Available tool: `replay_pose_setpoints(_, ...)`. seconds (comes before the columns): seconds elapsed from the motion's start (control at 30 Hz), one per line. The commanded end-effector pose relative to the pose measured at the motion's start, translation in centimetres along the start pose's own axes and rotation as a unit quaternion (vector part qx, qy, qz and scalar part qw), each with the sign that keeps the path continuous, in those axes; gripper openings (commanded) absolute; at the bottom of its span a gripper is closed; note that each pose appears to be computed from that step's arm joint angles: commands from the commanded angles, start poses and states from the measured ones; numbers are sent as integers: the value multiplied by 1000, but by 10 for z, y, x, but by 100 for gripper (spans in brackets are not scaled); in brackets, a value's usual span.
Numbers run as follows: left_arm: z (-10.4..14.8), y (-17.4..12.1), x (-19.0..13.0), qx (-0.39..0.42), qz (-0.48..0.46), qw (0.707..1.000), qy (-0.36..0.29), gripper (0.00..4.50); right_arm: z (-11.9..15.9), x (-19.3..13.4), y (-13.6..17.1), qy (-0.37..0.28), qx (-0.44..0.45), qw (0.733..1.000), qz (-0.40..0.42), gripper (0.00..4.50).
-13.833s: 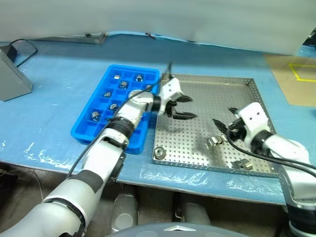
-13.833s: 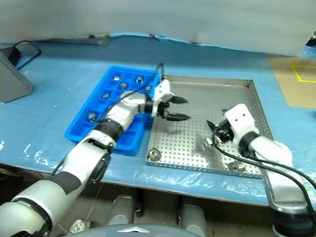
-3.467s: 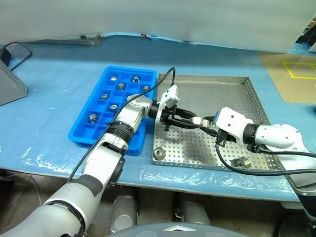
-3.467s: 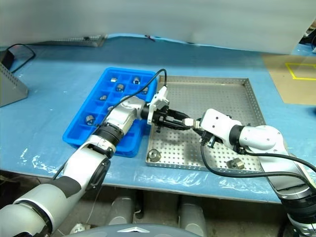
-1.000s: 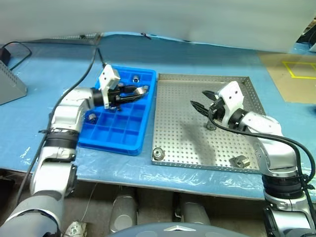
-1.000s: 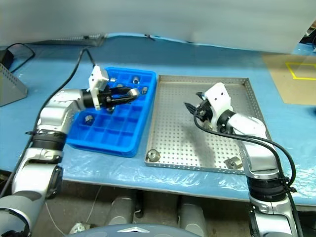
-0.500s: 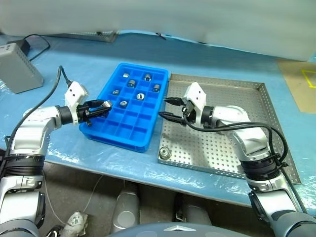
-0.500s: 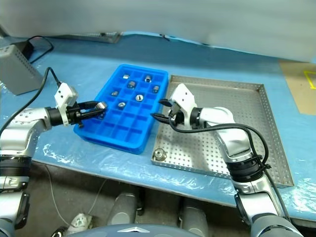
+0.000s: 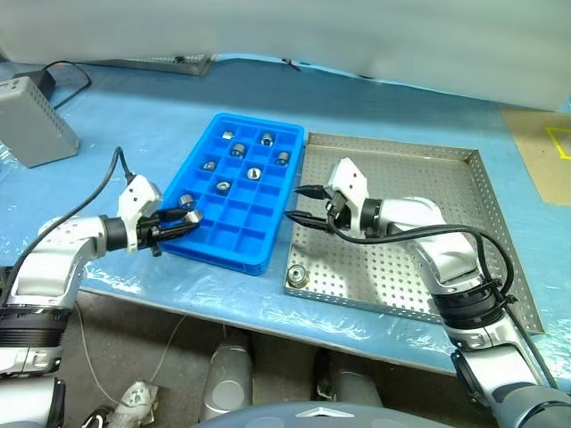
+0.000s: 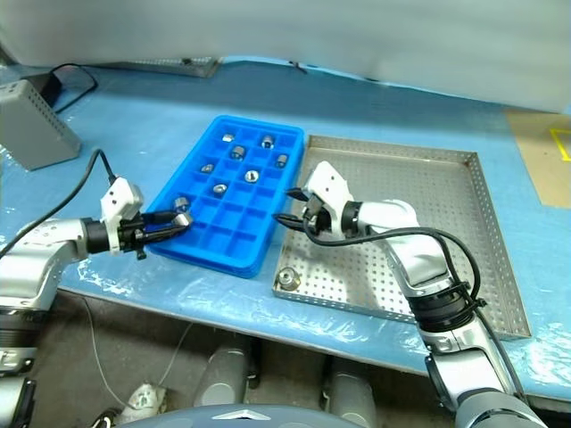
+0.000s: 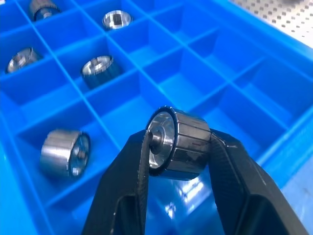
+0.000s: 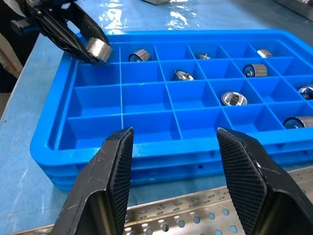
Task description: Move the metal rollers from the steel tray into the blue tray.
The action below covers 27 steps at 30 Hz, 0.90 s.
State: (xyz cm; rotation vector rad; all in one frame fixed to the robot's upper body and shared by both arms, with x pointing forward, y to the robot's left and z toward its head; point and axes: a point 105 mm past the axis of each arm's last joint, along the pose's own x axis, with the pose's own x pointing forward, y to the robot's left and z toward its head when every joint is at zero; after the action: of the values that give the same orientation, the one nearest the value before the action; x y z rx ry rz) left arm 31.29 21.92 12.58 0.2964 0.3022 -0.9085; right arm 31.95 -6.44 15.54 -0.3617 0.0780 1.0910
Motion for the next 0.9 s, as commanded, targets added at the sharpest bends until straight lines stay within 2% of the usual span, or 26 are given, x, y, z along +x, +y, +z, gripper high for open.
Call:
replay_pose_setpoints(0.03,7,1,2,18,0,1000,-1,170,13,-1,2,-18,-30,999,-1,283)
replay_pose_setpoints(0.2,-1,-9,21,4,-23,1000,20,170,13,1,0,-18,-36,999,-7,283)
replay_pose_setpoints(0.3,-5,-10,22,1,-30,999,31,239,12,0,0,-15,-38,999,-11,289)
replay_pose_setpoints(0.4,-11,0,16,1,-10,999,48,335,10,-3,-1,-12,-37,999,-16,289)
replay_pose_setpoints(0.47,-8,3,13,1,-10,999,46,335,8,-5,-2,-9,-36,999,-21,289)
replay_pose_setpoints(0.6,18,15,15,20,-1,1000,5,335,5,-9,-3,-4,-36,999,-29,289)
replay_pose_setpoints(0.73,58,16,26,39,-19,997,-63,335,-2,-22,-11,15,-39,998,-52,289)
replay_pose_setpoints(0.9,91,-6,52,51,-88,988,-115,335,-19,-67,-42,54,-28,990,-130,289)
